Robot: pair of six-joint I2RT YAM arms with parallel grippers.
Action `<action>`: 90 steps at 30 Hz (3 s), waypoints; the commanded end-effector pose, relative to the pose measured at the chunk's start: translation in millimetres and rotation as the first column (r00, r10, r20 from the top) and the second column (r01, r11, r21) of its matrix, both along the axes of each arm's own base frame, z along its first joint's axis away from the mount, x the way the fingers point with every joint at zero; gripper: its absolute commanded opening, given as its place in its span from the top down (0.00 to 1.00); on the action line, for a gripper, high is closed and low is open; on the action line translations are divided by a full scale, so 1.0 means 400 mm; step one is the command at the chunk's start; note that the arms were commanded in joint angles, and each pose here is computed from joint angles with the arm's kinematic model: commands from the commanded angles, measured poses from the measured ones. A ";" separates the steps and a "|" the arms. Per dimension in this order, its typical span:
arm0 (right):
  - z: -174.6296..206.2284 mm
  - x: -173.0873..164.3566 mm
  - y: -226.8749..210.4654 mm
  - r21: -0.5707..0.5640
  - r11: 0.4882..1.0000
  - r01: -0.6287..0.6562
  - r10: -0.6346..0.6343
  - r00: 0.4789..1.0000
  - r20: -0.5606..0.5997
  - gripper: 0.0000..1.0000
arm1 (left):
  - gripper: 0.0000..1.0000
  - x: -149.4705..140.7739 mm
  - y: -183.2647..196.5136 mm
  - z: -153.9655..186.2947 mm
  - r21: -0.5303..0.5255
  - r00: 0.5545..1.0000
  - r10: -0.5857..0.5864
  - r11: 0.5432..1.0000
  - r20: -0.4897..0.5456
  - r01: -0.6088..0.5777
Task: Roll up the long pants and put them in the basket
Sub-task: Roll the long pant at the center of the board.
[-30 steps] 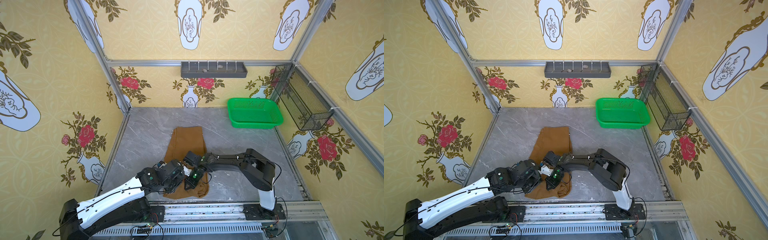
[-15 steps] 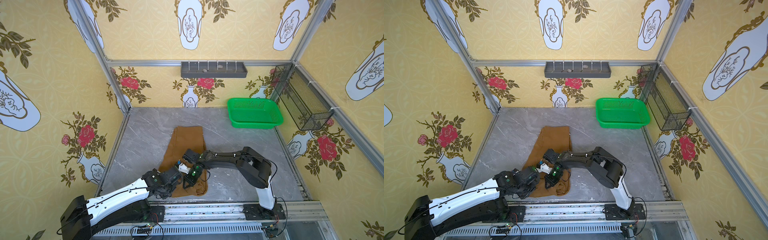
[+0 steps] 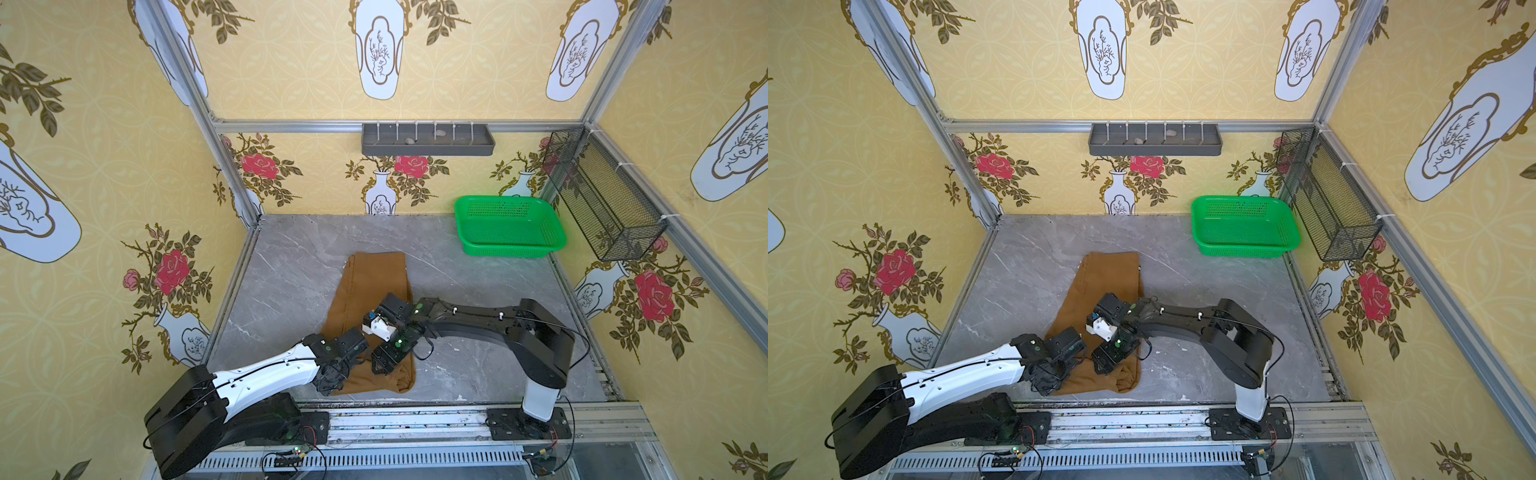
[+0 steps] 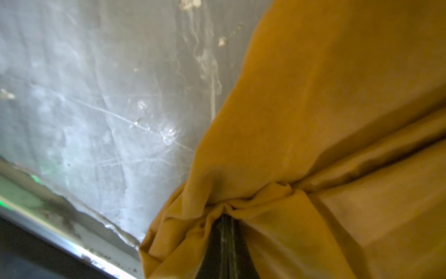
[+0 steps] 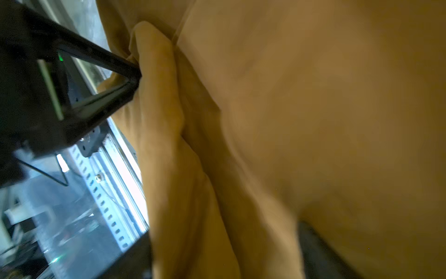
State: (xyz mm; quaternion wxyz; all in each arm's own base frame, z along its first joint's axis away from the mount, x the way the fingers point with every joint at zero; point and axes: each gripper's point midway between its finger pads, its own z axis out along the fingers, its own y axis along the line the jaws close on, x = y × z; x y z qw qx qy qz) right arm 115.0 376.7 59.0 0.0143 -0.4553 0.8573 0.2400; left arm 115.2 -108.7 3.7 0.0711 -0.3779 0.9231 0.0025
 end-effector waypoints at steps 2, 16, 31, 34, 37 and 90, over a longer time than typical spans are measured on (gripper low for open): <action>0.061 0.099 -0.166 -0.160 0.962 0.220 -0.171 0.947 0.273 0.02 | 1.00 -0.049 0.023 -0.068 -0.001 0.996 -0.033 0.999 -0.077 0.033; 0.367 -0.067 -0.272 -0.283 0.930 0.233 0.148 0.467 0.872 0.01 | 1.00 -0.014 -0.024 -0.022 -0.053 0.996 -0.082 0.995 -0.034 0.080; 0.143 -0.358 -0.100 -0.402 0.912 -0.086 0.410 0.157 0.898 0.03 | 1.00 -0.022 -0.056 -0.047 -0.129 0.995 -0.089 0.988 -0.046 0.082; 0.105 -0.346 -0.062 -0.399 0.907 -0.130 0.418 0.174 0.892 0.03 | 1.00 -0.020 -0.058 -0.047 -0.131 0.995 -0.092 0.988 -0.044 0.086; 0.065 -0.329 -0.019 -0.385 0.906 -0.176 0.416 0.209 0.885 0.02 | 1.00 -0.019 -0.064 -0.048 -0.145 0.995 -0.087 0.986 -0.039 0.080; -0.075 -0.271 0.009 -0.057 0.920 -0.388 0.392 0.902 0.179 0.99 | 0.92 0.014 0.007 0.297 -0.308 0.960 0.057 0.951 0.273 0.031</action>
